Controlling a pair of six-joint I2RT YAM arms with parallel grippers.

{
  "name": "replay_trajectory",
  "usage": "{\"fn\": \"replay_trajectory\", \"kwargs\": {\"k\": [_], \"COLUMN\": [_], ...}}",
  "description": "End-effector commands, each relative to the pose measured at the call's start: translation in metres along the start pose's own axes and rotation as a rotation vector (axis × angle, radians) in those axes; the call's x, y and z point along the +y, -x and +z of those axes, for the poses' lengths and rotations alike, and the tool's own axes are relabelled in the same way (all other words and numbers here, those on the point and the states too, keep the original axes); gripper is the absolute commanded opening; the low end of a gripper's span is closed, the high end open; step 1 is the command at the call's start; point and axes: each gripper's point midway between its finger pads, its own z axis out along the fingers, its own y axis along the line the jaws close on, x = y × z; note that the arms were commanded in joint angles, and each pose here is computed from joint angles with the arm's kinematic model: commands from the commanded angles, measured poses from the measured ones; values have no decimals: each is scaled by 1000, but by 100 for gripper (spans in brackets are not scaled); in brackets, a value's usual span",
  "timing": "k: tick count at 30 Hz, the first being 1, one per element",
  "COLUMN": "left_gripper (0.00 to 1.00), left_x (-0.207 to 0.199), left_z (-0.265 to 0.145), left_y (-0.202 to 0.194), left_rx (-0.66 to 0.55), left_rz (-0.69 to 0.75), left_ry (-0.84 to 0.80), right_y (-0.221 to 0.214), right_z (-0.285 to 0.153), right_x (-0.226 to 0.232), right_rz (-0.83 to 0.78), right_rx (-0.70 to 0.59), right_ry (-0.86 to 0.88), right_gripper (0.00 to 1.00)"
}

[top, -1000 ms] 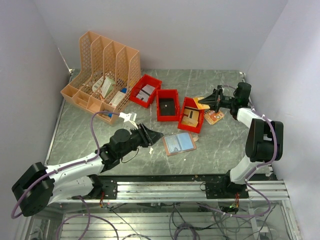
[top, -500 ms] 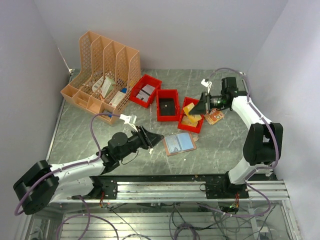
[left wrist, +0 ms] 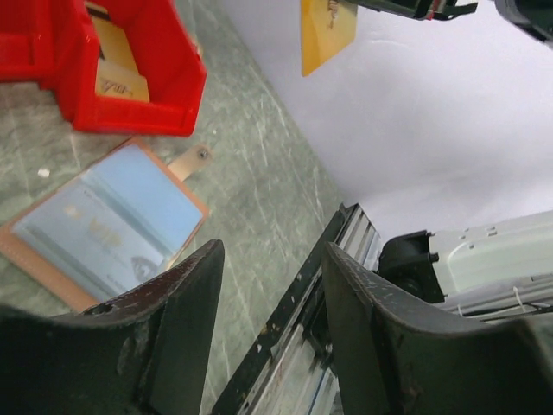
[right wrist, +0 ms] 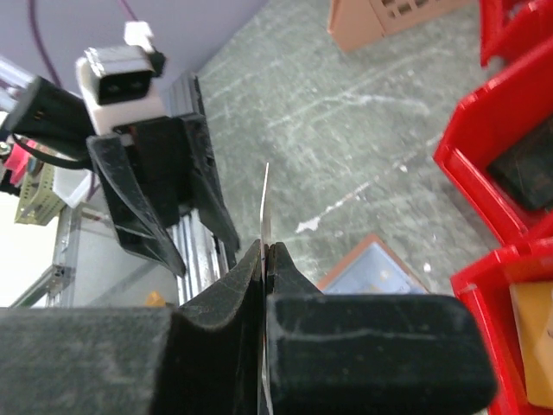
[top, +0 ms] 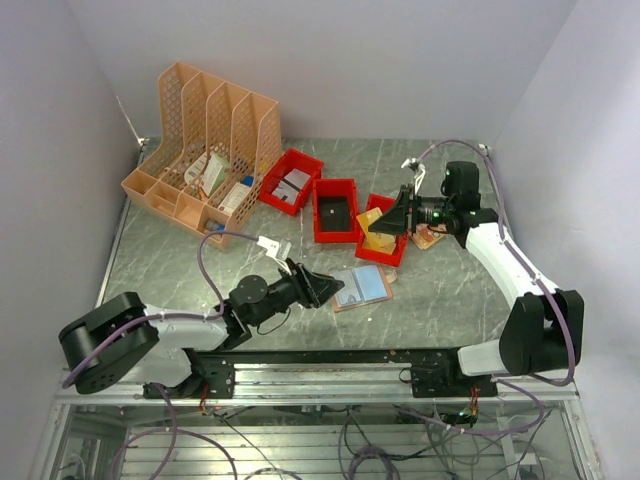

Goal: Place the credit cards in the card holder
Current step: Pick up the credit card from the storage box.

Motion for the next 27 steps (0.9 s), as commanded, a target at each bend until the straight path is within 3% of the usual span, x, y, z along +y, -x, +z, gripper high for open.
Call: {"fn": "replay_trajectory", "kwargs": {"k": [1, 8, 20, 22, 27], "left_gripper": [63, 68, 66, 63, 40], "left_x": [-44, -75, -83, -87, -94], "left_z": [20, 42, 66, 67, 72], "left_y": [48, 70, 82, 84, 86], "left_rx": [-186, -228, -245, -256, -267], "left_rz": [24, -3, -77, -93, -116], "left_ry": [-127, -189, -165, -187, -232], "right_y": [33, 34, 39, 38, 37], "right_z": [4, 4, 3, 5, 7], "right_x": [28, 51, 80, 83, 86], "right_rz": [11, 124, 160, 161, 162], "right_rx": [-73, -97, -119, -112, -103], "right_ry": [84, 185, 285, 293, 303], "right_gripper": [0, 0, 0, 0, 0]}}
